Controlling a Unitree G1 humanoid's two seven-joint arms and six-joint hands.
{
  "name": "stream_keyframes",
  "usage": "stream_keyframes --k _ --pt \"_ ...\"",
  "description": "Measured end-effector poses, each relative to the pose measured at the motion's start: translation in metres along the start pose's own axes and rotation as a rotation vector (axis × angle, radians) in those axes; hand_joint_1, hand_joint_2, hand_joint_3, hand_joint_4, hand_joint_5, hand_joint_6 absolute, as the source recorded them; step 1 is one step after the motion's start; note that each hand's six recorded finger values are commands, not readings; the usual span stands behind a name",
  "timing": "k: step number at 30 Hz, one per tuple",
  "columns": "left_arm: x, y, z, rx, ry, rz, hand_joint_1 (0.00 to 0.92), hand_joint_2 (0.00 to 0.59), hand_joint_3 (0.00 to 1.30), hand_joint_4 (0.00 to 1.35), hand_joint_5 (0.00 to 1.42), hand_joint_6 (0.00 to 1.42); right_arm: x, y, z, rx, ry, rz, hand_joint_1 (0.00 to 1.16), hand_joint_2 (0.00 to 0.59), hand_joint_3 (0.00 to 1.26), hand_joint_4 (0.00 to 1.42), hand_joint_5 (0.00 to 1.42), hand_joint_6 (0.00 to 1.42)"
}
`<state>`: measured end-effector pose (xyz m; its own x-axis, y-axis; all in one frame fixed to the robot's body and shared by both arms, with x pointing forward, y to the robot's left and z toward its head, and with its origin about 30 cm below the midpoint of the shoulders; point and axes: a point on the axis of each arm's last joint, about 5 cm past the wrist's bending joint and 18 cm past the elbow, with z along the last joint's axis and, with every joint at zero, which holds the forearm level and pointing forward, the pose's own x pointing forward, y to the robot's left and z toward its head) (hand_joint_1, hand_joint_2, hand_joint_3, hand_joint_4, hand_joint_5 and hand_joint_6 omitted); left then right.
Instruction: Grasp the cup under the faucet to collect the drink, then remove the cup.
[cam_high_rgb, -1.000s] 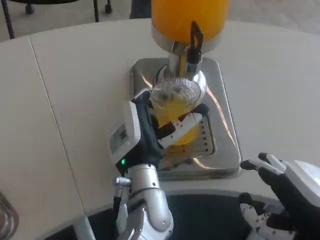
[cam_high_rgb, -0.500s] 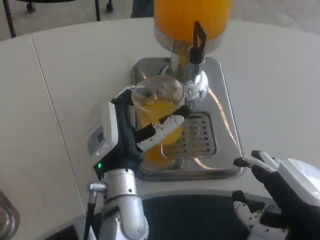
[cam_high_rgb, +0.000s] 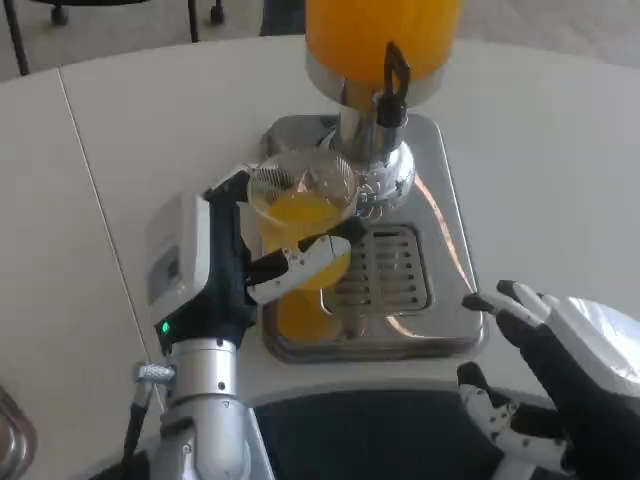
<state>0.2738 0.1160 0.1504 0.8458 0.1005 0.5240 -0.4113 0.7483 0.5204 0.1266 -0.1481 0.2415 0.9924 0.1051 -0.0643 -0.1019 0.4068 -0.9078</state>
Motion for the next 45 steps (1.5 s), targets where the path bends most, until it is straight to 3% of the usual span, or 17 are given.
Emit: stream_keyframes --k 11,17,22,35,45 --pt "-0.004 0.023 -0.0141 0.036 -0.004 -0.012 0.573 0.021 0.96 1.15 1.35 1.42 0.01 -0.001 0.0039 -0.057 -0.042 0.015 0.57 0.586 0.06 0.0 0.0 0.0" --pt "-0.007 0.042 -0.0154 0.028 -0.028 0.001 0.573 0.021 0.96 1.15 1.35 1.42 0.018 0.006 0.0067 -0.098 -0.073 0.052 0.53 0.586 0.05 0.0 0.0 0.0" --pt "-0.014 0.061 -0.0156 0.024 -0.048 0.002 0.573 0.021 0.96 1.15 1.35 1.42 0.019 0.0099 0.0104 -0.086 -0.095 0.022 0.52 0.586 0.05 0.0 0.0 0.0" --pt "-0.041 0.107 -0.0126 0.005 -0.096 -0.016 0.573 0.021 0.96 1.15 1.35 1.42 0.024 0.0178 0.0169 -0.112 -0.116 -0.014 0.5 0.586 0.05 0.0 0.0 0.0" --pt "-0.057 0.128 -0.0089 -0.006 -0.134 -0.048 0.573 0.021 0.96 1.15 1.35 1.42 0.024 0.0259 0.0241 -0.143 -0.14 -0.034 0.5 0.586 0.04 0.0 0.0 0.0"
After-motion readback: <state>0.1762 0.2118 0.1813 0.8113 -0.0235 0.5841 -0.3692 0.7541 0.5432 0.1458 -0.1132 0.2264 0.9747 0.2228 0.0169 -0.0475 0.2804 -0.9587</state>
